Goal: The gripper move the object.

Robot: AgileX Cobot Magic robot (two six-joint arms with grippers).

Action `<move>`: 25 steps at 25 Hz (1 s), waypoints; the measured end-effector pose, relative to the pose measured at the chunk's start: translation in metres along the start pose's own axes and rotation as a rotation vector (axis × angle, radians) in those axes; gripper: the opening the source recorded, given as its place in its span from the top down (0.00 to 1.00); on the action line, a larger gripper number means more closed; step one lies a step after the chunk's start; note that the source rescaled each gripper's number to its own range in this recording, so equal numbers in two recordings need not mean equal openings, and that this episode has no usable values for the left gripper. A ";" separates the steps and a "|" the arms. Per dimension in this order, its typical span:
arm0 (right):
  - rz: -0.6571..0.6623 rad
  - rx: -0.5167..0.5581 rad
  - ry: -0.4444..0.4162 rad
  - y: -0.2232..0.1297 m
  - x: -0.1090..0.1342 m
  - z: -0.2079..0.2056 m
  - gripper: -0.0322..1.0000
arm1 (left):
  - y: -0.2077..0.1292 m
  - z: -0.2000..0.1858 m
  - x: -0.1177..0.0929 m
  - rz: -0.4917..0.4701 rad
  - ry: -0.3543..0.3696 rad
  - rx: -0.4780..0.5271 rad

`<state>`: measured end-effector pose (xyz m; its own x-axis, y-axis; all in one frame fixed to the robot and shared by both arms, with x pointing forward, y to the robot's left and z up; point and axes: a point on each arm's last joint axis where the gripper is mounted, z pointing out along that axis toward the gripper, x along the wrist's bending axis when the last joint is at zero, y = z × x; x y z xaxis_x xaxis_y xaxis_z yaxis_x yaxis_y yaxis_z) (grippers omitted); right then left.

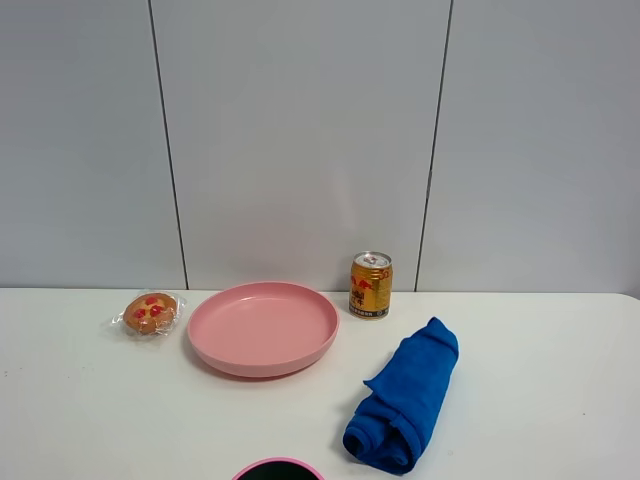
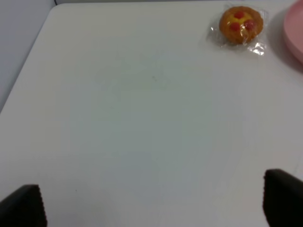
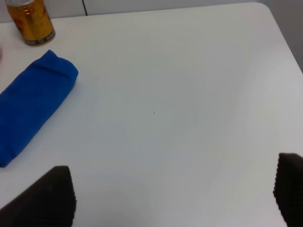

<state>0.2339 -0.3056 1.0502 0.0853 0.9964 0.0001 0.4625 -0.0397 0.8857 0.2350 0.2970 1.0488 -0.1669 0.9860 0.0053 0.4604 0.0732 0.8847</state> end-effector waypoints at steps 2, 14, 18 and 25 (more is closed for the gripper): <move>0.002 0.001 0.007 0.000 0.001 0.000 0.13 | 0.000 0.000 0.000 0.000 0.000 0.000; 0.000 0.002 0.027 0.000 0.002 0.000 0.13 | 0.000 0.000 0.000 0.000 0.000 0.000; 0.003 0.002 0.023 0.000 0.002 0.000 0.13 | 0.000 0.000 0.000 0.000 0.000 0.000; 0.004 0.002 0.023 0.000 0.002 0.000 0.13 | 0.000 0.000 0.000 0.000 0.000 0.000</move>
<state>0.2340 -0.3035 1.0501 0.0667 0.9977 0.0144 0.4638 -0.0438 0.8849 0.2350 0.2970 1.0488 -0.1669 0.9860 0.0053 0.4604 0.0732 0.8847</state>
